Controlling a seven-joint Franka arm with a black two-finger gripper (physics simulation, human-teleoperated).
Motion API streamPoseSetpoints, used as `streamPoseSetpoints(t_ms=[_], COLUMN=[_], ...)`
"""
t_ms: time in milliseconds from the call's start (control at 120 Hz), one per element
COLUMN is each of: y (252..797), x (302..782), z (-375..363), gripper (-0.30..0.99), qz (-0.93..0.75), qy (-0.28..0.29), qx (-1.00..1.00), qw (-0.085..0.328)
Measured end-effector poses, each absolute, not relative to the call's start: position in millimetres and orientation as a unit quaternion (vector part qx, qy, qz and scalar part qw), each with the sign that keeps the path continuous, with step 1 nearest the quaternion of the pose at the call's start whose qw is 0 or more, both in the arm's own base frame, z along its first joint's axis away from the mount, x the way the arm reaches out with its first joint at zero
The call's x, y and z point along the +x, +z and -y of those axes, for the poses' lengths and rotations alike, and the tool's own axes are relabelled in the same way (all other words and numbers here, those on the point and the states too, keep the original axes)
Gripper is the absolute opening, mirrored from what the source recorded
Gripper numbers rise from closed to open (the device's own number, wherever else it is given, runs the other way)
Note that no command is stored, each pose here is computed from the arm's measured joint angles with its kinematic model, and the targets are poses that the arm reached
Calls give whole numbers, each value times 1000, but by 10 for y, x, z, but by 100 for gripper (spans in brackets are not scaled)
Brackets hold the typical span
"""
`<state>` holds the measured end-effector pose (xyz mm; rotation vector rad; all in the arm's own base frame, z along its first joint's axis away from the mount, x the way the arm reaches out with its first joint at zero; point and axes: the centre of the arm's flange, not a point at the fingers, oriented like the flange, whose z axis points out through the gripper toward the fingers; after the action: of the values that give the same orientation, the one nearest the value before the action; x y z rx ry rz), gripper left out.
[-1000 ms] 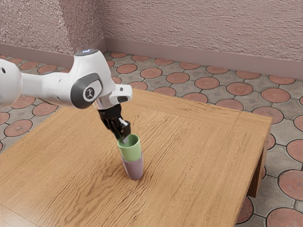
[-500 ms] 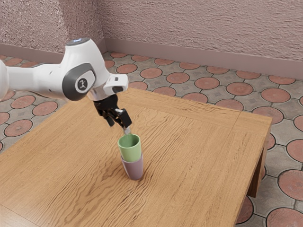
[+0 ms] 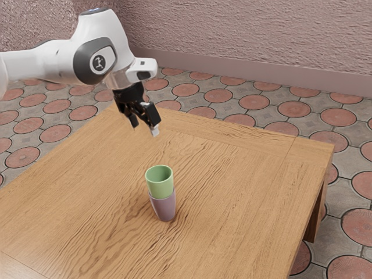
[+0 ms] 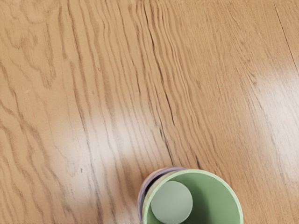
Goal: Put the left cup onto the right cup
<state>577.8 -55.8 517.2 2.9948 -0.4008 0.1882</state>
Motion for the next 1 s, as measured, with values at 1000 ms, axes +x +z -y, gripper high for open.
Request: streamPoseSetpoints(t_ms=[1000], y=[5824], x=[5874], z=[164], gripper=[69], qz=[116], qy=[30], qx=[992], qw=[37])
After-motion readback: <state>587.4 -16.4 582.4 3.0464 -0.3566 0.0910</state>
